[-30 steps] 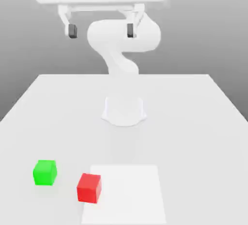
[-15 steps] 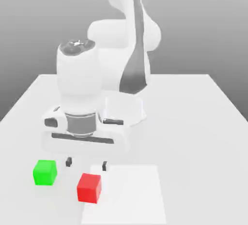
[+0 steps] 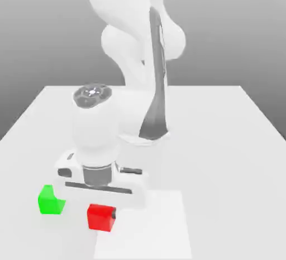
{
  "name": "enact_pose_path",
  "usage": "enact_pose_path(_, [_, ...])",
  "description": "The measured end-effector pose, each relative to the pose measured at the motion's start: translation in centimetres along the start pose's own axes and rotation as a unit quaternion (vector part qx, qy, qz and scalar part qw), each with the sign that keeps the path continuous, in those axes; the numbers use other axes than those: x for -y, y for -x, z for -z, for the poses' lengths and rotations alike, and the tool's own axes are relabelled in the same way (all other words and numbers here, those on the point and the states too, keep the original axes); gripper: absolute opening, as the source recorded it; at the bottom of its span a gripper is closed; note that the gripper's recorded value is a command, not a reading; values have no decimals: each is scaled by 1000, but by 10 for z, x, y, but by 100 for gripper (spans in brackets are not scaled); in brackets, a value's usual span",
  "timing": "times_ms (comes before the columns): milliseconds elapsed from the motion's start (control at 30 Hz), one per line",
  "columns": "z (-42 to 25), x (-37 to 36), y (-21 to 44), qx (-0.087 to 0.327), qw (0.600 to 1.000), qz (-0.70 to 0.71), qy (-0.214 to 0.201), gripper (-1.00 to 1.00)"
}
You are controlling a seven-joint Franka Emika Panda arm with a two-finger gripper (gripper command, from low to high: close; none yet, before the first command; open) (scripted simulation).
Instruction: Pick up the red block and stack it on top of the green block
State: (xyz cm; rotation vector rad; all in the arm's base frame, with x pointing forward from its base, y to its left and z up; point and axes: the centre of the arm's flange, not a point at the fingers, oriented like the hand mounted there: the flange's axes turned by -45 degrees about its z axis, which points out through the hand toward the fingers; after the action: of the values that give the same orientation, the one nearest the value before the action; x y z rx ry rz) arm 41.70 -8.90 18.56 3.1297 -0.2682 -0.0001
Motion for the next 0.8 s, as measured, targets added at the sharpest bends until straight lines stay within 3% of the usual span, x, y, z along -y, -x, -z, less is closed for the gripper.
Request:
enact_pose_path(67, [20, -4, 2, 0, 1000, -1, 0, -100])
enact_pose_path(367, [57, -146, 47, 0, 998, -60, 0, -100])
enact_pose_path(567, [3, -149, 49, 0, 999, -51, -1, -100])
enact_pose_path(600, [-3, -148, 49, 0, 999, -50, 0, 100])
enact_pose_path(800, [-6, -148, 50, 0, 999, -50, 0, 100])
